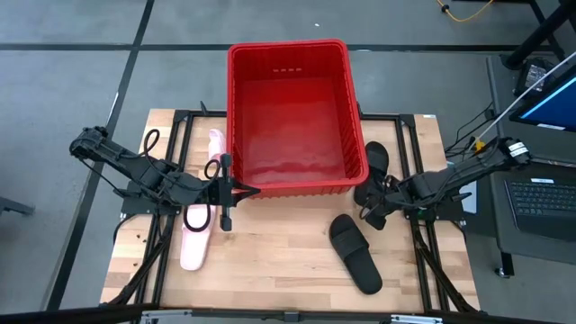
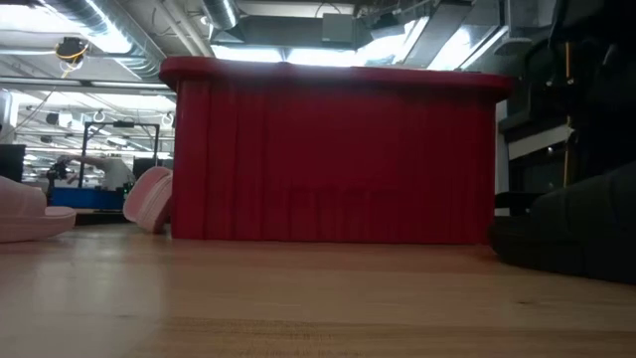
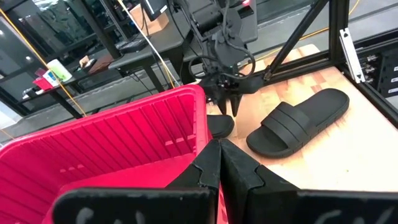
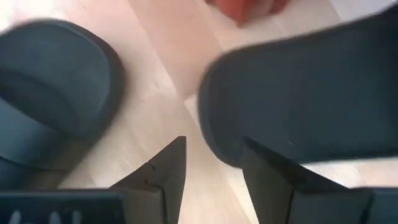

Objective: Pick and place slides into bin
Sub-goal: Put the top black slide in the red bin

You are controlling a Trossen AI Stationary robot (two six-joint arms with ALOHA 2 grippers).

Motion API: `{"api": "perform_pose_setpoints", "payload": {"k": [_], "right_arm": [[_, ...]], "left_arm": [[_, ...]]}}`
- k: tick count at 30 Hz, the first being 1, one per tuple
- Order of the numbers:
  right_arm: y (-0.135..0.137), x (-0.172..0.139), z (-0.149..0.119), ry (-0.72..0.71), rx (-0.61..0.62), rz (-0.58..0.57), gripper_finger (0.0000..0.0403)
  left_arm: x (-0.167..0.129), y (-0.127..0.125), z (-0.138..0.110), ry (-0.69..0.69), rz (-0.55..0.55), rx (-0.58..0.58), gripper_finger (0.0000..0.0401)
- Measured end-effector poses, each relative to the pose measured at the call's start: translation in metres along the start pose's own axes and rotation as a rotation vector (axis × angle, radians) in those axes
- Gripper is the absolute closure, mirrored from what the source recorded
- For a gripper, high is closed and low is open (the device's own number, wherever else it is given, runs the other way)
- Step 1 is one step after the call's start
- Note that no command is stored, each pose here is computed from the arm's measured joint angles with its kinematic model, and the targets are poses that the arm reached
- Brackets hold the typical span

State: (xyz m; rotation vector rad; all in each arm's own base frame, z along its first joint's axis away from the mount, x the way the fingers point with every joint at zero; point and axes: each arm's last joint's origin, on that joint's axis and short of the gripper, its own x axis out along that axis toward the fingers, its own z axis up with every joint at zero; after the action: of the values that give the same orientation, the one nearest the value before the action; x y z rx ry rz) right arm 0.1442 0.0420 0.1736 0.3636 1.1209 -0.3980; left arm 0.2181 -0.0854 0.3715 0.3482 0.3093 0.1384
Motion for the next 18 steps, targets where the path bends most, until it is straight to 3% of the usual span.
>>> {"api": "perform_pose_setpoints", "payload": {"k": [8, 18], "right_arm": [[0.002, 0.009, -0.002, -0.040, 0.012, 0.050, 0.0251], [-0.005, 0.023, -0.013, -0.027, -0.046, 0.027, 0.0251]], "left_arm": [[0.000, 0.000, 0.000, 0.000, 0.000, 0.000, 0.0400], [0.000, 0.000, 0.000, 0.000, 0.000, 0.000, 0.0400]]}}
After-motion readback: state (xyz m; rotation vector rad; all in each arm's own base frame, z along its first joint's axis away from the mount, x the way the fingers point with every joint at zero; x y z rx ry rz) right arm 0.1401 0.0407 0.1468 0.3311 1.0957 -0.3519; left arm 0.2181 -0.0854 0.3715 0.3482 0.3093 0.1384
